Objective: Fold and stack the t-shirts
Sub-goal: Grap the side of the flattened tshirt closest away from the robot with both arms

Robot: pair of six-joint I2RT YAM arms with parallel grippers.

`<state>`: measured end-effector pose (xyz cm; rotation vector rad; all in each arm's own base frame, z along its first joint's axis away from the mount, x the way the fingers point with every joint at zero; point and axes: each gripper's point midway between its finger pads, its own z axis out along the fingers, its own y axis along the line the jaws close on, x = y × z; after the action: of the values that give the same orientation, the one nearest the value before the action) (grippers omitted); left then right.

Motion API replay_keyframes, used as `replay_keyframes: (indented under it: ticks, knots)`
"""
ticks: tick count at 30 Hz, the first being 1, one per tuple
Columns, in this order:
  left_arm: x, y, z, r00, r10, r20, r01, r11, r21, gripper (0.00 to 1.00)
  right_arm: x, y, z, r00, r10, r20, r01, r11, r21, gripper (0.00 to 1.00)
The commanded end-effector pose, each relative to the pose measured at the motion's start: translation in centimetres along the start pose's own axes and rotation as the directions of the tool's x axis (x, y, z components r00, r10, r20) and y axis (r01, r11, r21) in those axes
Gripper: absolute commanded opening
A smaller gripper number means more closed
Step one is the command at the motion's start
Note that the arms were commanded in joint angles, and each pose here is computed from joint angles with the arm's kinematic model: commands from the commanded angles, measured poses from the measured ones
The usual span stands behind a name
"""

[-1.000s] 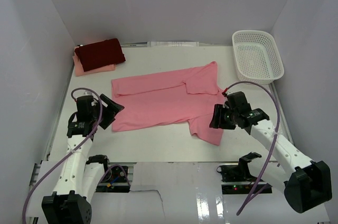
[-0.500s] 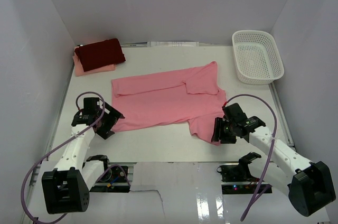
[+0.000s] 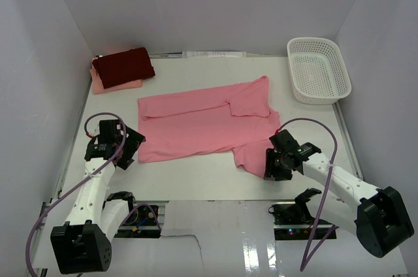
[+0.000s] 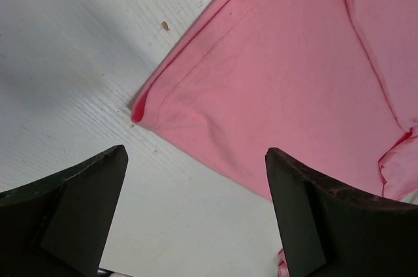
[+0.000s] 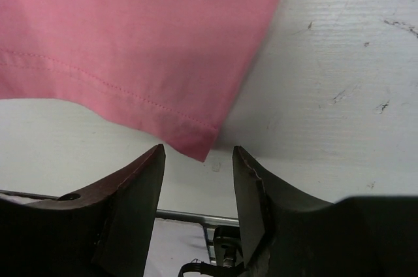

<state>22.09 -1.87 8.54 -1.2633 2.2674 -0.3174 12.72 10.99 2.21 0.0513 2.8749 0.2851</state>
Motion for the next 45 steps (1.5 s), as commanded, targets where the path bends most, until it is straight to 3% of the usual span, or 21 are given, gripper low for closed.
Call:
replay_keyframes:
  ticks: [1, 13, 18, 21, 23, 32, 36, 39, 45]
  knots:
    - [-1.9, -1.1, -1.1, 0.997, -0.025, 0.075, 0.023, 1.000, 0.017, 0.98, -0.4, -0.9, 0.2, 0.999, 0.026, 0.020, -0.028, 0.997, 0.069, 0.51]
    - [-2.7, -1.0, -1.2, 0.995, -0.003, 0.103, 0.004, 1.000, -0.011, 0.97, -0.3, -0.5, 1.7, 1.000, 0.011, 0.000, -0.011, 0.995, 0.098, 0.34]
    - [-2.8, -0.9, -1.1, 0.994, -0.001, 0.110, 0.003, 1.000, -0.018, 0.97, 0.2, -0.6, 2.3, 1.000, -0.008, -0.030, 0.011, 0.992, 0.125, 0.33]
    - [-2.8, -0.5, -1.0, 0.993, -0.001, 0.115, 0.005, 0.999, -0.032, 0.97, 0.2, -0.3, 2.4, 1.000, -0.009, -0.028, 0.012, 0.993, 0.114, 0.14]
    - [-2.6, -0.2, -0.6, 0.994, -0.007, 0.105, 0.012, 0.999, -0.043, 0.97, 0.3, -0.2, 2.5, 0.999, -0.012, -0.039, 0.017, 0.994, 0.112, 0.08]
    - [0.0, 1.6, 1.2, 0.998, -0.068, 0.003, 0.067, 0.991, -0.114, 0.97, -2.1, 1.3, -0.2, 0.999, -0.040, 0.031, 0.037, 0.997, 0.074, 0.08]
    - [0.5, 2.9, 1.9, 0.991, -0.133, 0.019, 0.134, 0.978, -0.159, 0.82, -3.1, 1.8, -1.3, 0.997, -0.052, 0.056, 0.048, 0.996, 0.072, 0.08]
    - [0.7, 3.4, 2.3, 0.988, -0.149, 0.024, 0.151, 0.974, -0.170, 0.48, -3.4, 2.0, -1.7, 0.996, -0.054, 0.069, 0.050, 0.997, 0.061, 0.08]
    - [0.7, 3.4, 3.1, 0.988, -0.152, 0.021, 0.153, 0.972, -0.178, 0.52, -3.2, 1.8, -1.6, 0.996, -0.058, 0.067, 0.053, 0.997, 0.063, 0.08]
